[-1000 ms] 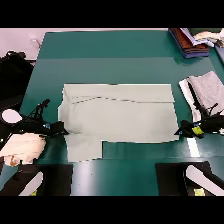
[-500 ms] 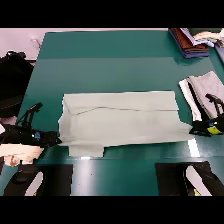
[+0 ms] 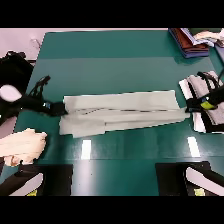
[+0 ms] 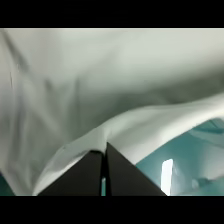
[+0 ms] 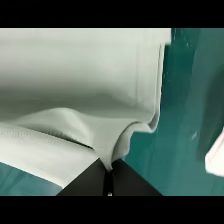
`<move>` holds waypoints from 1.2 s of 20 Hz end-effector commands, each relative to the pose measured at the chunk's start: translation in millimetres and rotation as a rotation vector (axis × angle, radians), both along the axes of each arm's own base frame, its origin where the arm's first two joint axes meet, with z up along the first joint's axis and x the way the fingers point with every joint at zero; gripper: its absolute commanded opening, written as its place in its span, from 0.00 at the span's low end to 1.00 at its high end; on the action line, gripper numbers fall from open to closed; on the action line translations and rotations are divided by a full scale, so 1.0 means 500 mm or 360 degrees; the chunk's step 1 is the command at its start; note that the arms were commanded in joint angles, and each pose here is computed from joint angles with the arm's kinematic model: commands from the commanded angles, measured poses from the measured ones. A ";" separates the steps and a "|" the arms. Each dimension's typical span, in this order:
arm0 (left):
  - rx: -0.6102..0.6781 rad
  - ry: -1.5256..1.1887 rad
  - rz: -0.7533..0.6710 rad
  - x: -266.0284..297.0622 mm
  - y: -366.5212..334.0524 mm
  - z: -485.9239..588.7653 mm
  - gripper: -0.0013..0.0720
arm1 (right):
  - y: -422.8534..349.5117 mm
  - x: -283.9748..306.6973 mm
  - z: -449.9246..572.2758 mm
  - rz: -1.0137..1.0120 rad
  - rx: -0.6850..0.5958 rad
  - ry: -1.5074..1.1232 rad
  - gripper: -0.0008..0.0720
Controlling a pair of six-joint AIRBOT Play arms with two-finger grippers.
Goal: Fold the shirts.
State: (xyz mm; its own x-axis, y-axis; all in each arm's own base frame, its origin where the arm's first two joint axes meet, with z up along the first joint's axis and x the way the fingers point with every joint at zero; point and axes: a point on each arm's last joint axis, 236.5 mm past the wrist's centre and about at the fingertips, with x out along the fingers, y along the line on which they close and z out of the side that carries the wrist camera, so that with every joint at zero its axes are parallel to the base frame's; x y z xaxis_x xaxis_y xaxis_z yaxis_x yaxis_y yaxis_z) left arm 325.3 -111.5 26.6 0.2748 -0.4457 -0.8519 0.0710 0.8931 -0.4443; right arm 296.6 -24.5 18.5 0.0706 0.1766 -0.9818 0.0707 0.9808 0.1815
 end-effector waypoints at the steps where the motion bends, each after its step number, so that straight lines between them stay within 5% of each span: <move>1: 0.0019 -0.0128 0.0027 0.145 -0.002 0.006 0.05 | 0.013 0.092 -0.013 0.0008 0.0059 0.0000 0.03; 7: 0.0020 -0.0149 0.0065 0.223 -0.001 -0.021 0.06 | 0.003 0.196 -0.040 0.0007 0.0100 -0.0005 0.04; 8: 0.0019 -0.0164 0.0082 0.228 0.001 -0.018 0.07 | 0.003 0.211 -0.045 0.0015 0.0144 -0.0023 0.14; 10: -0.0001 -0.0188 0.0120 0.240 0.000 -0.002 0.78 | 0.012 0.237 -0.041 -0.0016 0.0317 -0.0076 0.52; 11: -0.0010 -0.0186 0.0123 0.241 -0.002 0.007 0.80 | 0.010 0.244 -0.037 -0.0038 0.0412 -0.0106 0.55; 12: -0.0015 -0.0179 0.0108 0.239 -0.005 0.014 0.80 | -0.001 0.244 -0.036 -0.0071 0.0477 -0.0128 0.55; 13: -0.0027 -0.0165 0.0095 0.234 -0.009 0.019 0.67 | -0.014 0.235 -0.041 -0.0100 0.0531 -0.0129 0.55; 15: -0.0109 -0.0128 0.0081 0.223 -0.031 0.028 0.13 | -0.051 0.200 -0.071 -0.0198 0.0598 -0.0069 0.70; 16: -0.0150 -0.0127 0.0078 0.223 -0.045 0.034 0.06 | -0.067 0.179 -0.091 -0.0245 0.0617 -0.0032 0.72; 22: -0.0204 -0.0202 -0.0066 0.211 -0.198 0.036 0.06 | -0.079 0.113 -0.194 -0.0335 0.0686 0.0028 0.70; 24: -0.0220 -0.0174 -0.0109 0.198 -0.258 0.014 0.05 | -0.038 0.132 -0.200 -0.0327 0.0787 -0.0011 0.63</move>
